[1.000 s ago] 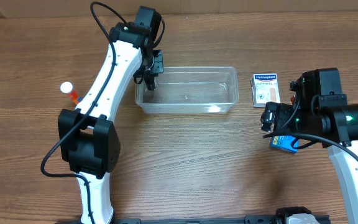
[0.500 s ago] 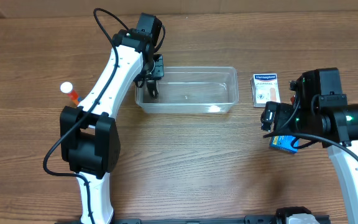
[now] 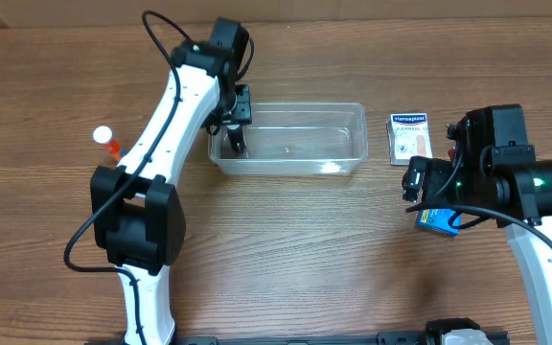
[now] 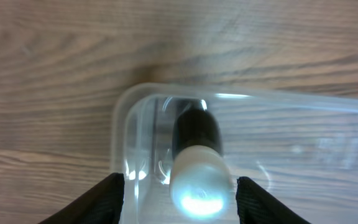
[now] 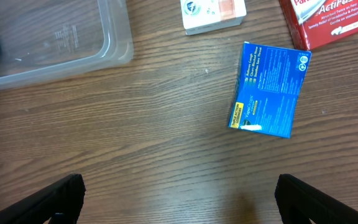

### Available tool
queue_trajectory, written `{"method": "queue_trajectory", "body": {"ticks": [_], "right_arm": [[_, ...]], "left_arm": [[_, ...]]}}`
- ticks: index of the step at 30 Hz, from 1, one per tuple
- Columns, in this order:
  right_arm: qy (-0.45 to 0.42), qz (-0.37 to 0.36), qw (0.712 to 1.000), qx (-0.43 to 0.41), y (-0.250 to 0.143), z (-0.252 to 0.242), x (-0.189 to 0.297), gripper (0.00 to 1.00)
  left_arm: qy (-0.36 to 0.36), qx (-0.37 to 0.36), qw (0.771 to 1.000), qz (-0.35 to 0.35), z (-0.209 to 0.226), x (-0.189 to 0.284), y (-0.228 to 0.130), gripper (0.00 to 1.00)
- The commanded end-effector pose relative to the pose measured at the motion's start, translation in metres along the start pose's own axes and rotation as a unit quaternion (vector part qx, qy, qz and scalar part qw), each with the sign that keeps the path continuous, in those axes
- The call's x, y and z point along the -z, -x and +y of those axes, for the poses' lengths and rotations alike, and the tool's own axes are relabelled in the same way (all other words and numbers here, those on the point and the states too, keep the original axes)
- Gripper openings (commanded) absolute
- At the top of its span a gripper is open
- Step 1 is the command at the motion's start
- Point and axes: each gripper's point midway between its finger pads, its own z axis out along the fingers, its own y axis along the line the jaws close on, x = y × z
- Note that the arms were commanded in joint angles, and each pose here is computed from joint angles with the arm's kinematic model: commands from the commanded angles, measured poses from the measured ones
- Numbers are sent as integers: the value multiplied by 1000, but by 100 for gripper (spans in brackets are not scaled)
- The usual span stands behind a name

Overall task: Pack container
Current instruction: 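Carry the dark bottle into the container and release it, then move the left gripper to the orange tube and grasp it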

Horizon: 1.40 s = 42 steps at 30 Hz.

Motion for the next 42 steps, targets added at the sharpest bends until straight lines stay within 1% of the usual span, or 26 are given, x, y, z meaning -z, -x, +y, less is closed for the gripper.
{"method": "queue_trajectory", "body": {"ticks": [1, 3, 5, 7, 9, 11, 14, 17, 18, 19, 21, 22, 25, 29, 32, 33, 34, 37, 40, 42], "right_arm": [[3, -20, 1000, 0, 8, 2, 10, 100], [3, -20, 1000, 0, 8, 2, 10, 100], [3, -20, 1000, 0, 8, 2, 10, 100], [3, -20, 1000, 0, 8, 2, 10, 100], [3, -20, 1000, 0, 8, 2, 10, 100], [3, -20, 1000, 0, 8, 2, 10, 100], [2, -18, 1000, 0, 7, 1, 10, 100], [2, -16, 1000, 0, 6, 1, 10, 100], [2, -16, 1000, 0, 6, 1, 10, 100], [2, -16, 1000, 0, 6, 1, 10, 100], [2, -16, 1000, 0, 7, 1, 9, 100], [2, -16, 1000, 0, 6, 1, 9, 100], [2, -16, 1000, 0, 7, 1, 9, 100], [2, -17, 1000, 0, 7, 1, 9, 100], [2, -16, 1000, 0, 7, 1, 9, 100], [2, -16, 1000, 0, 7, 1, 9, 100], [2, -16, 1000, 0, 7, 1, 9, 100], [2, -16, 1000, 0, 7, 1, 9, 100], [2, -16, 1000, 0, 7, 1, 9, 100], [2, -16, 1000, 0, 7, 1, 9, 100]], "left_arm": [[-16, 7, 996, -84, 2, 86, 31, 68], [-9, 11, 995, -95, 11, 119, 26, 71], [11, 34, 994, -103, 27, 146, 16, 73], [32, 48, 994, -98, 42, 166, -2, 73], [49, 51, 994, -83, 54, 177, -20, 73], [30, 35, 996, -79, 50, 183, -28, 73], [-4, 30, 998, -62, 44, 189, -48, 72], [7, 50, 998, -46, 60, 192, -79, 72], [17, 60, 997, -44, 68, 193, -88, 74], [31, 72, 996, -43, 79, 193, -97, 78], [62, 103, 992, -49, 103, 194, -110, 100], [78, 115, 989, -54, 115, 195, -113, 100], [92, 148, 982, -67, 147, 194, -104, 100], [55, 185, 978, -76, 175, 172, -67, 100], [41, 214, 975, -53, 193, 140, -47, 100], [47, 222, 974, -29, 204, 116, -39, 100], [50, 219, 974, -15, 208, 100, -35, 100], [54, 208, 977, 14, 211, 66, -27, 100], [58, 211, 975, 44, 214, 23, -19, 100], [60, 213, 974, 54, 215, 10, -19, 100]]}}
